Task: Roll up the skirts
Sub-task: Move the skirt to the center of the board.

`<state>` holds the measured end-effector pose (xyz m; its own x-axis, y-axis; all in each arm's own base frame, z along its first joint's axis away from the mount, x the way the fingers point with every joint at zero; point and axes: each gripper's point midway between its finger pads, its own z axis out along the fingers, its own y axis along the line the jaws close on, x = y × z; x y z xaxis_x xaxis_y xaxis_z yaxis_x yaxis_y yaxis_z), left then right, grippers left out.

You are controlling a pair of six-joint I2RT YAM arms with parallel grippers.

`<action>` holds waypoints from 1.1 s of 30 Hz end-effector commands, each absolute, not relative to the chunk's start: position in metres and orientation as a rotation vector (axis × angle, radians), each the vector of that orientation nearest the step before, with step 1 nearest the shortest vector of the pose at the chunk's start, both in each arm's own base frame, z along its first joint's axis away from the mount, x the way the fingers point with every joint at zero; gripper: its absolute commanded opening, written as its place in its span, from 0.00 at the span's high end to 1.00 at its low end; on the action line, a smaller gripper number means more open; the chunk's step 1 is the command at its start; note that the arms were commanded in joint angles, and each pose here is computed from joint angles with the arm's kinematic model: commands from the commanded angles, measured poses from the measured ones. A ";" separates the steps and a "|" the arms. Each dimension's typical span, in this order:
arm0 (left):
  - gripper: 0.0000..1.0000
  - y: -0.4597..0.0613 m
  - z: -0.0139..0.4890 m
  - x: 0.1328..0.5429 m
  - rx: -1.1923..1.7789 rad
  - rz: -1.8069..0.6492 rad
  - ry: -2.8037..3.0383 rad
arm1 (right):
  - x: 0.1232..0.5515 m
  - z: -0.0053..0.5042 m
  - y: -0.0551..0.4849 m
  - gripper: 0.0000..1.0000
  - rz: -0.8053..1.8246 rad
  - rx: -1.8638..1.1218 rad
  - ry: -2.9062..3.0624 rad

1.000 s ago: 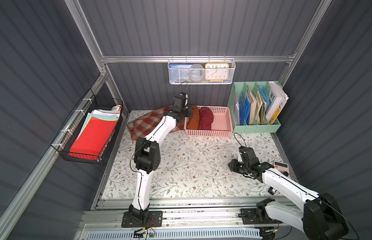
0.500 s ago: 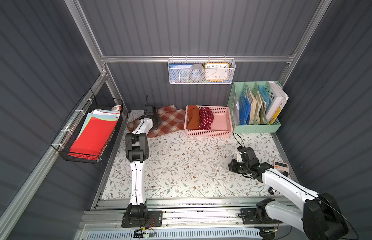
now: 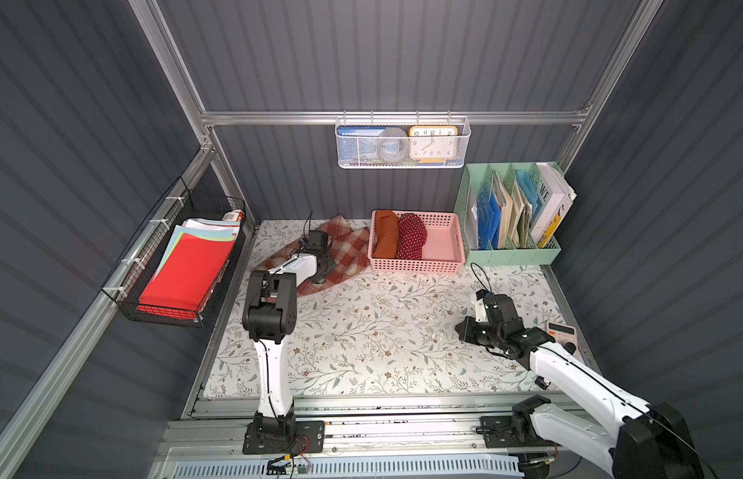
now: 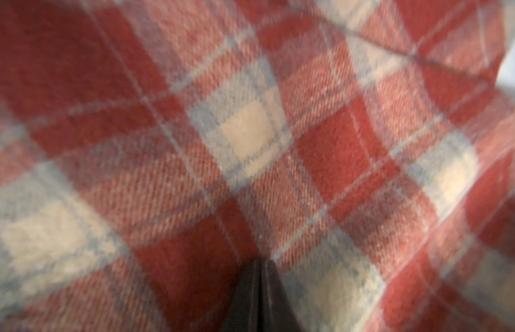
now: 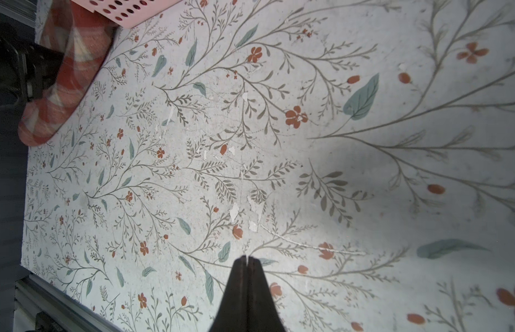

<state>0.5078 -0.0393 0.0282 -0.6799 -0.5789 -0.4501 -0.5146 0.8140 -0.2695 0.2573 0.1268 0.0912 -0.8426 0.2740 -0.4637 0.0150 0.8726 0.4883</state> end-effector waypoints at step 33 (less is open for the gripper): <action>1.00 -0.380 0.011 0.260 0.255 -0.615 2.796 | 0.268 0.134 0.105 1.00 0.468 0.229 2.464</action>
